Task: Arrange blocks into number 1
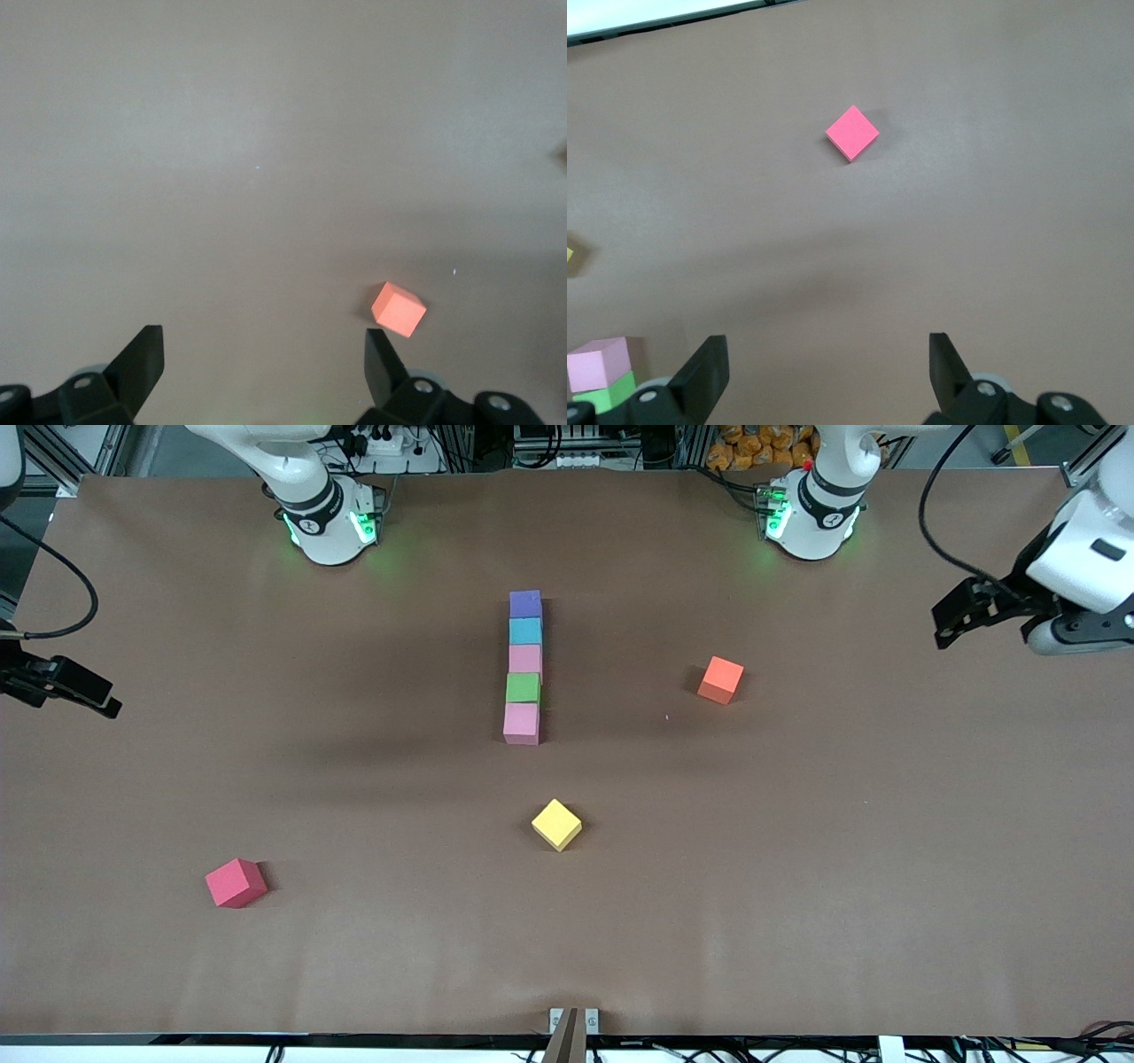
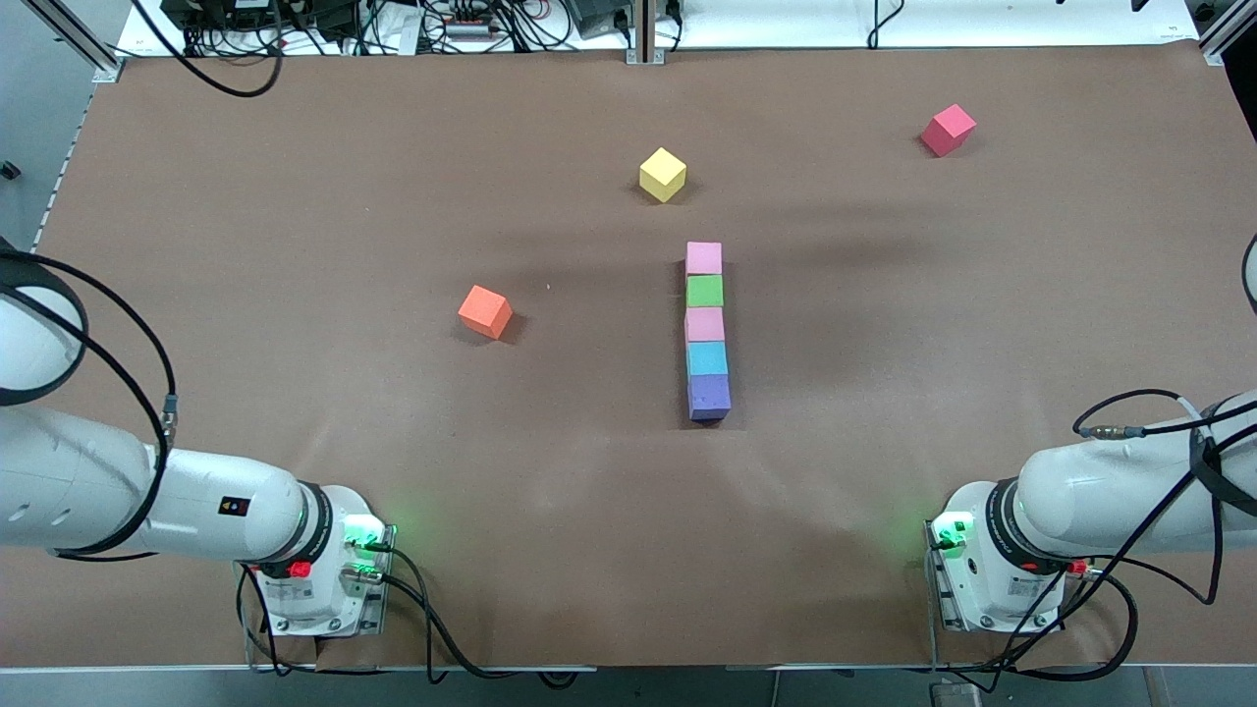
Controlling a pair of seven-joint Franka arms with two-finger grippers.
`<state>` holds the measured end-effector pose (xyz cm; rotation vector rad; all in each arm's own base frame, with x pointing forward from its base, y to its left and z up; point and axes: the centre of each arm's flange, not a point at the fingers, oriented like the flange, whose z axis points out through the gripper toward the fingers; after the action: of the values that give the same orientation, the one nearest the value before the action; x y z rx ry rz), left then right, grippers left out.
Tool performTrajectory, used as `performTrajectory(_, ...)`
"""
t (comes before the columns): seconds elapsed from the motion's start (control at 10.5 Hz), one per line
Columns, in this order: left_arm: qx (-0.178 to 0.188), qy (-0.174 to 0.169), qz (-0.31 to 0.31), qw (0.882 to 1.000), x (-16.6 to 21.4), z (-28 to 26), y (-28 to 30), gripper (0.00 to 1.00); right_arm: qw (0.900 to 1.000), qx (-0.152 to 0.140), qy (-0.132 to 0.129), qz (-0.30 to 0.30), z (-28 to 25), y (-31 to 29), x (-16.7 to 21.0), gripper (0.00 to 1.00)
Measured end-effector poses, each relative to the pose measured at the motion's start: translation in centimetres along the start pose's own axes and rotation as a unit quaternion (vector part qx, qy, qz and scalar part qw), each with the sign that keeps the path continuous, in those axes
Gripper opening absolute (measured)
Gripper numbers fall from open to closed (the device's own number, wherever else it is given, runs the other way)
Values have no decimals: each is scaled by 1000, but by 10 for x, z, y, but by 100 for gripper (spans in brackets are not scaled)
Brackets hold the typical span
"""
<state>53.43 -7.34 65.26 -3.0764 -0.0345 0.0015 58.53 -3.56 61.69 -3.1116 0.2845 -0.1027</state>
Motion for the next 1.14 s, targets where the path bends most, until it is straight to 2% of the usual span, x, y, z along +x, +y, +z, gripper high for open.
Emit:
performTrajectory(0.29, -7, -9, 1, 1000, 10, 1, -5, 100, 1000, 0, 0, 3, -2, -2, 0, 100)
performTrajectory(0.57, -31, -13, 4, 999, 10, -1, 1, 100, 1000, 0, -1, 3, -1, -1, -1, 100)
performTrajectory(1.14, -31, -12, 0, 999, 11, -2, -3, 100, 1000, 0, -1, 3, -1, -1, -1, 100)
